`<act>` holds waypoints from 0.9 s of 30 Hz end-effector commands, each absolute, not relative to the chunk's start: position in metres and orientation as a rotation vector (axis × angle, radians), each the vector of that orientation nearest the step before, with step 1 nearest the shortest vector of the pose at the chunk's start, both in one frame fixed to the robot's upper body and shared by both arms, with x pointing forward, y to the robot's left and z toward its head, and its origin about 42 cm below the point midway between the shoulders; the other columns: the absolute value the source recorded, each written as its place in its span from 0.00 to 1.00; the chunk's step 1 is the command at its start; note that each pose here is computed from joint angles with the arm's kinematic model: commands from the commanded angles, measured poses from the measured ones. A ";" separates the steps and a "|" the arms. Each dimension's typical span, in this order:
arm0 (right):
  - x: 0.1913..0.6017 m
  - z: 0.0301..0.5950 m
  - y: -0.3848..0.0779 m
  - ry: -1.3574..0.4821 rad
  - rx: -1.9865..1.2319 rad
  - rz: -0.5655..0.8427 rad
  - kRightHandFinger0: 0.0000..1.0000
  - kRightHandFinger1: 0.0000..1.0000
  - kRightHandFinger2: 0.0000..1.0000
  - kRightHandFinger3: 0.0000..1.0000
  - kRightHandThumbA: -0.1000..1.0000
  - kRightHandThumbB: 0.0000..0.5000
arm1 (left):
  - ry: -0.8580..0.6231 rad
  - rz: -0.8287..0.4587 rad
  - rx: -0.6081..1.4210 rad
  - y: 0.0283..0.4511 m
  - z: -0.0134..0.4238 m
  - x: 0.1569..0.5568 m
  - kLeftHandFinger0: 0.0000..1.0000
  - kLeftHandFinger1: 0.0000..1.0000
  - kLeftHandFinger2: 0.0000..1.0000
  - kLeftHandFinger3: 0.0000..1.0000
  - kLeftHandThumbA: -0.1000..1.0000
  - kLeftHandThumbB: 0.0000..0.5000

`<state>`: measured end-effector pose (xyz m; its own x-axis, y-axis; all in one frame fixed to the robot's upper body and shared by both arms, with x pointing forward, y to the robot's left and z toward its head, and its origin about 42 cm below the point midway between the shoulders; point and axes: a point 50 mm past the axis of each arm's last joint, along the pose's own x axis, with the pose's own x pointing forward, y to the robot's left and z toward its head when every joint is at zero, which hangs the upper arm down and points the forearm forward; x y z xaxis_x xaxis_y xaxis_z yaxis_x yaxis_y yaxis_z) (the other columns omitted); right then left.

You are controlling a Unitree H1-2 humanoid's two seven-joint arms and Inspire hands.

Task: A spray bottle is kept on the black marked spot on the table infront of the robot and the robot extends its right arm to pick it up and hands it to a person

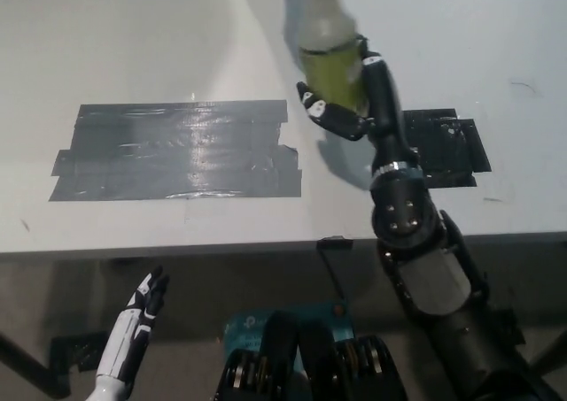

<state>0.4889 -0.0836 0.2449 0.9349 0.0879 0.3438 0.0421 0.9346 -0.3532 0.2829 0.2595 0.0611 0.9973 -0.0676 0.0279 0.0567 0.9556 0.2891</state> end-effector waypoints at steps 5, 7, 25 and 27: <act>0.502 0.292 -0.037 -0.459 -0.346 0.086 0.00 0.41 0.81 0.91 0.00 0.20 | -0.083 -0.075 0.317 0.260 0.072 0.287 1.00 1.00 1.00 1.00 1.00 1.00; 0.503 0.288 -0.030 -0.450 -0.348 0.098 0.00 0.41 0.80 0.90 0.00 0.20 | -0.080 -0.075 0.320 0.260 0.071 0.286 1.00 1.00 1.00 1.00 1.00 1.00; 0.501 0.271 -0.061 -0.396 -0.390 0.288 1.00 1.00 1.00 1.00 0.80 0.94 | -0.089 -0.097 0.332 0.259 0.074 0.289 1.00 1.00 0.99 1.00 1.00 0.98; 0.496 0.278 -0.074 -0.411 -0.402 0.285 1.00 1.00 1.00 1.00 0.88 1.00 | -0.088 -0.094 0.326 0.259 0.073 0.289 1.00 1.00 0.98 1.00 1.00 1.00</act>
<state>0.5000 -0.0597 0.2473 0.9313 0.2335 0.2795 -0.1105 0.9124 -0.3942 0.2840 0.2569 0.0615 0.9962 -0.0832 0.0271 0.0711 0.9502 0.3033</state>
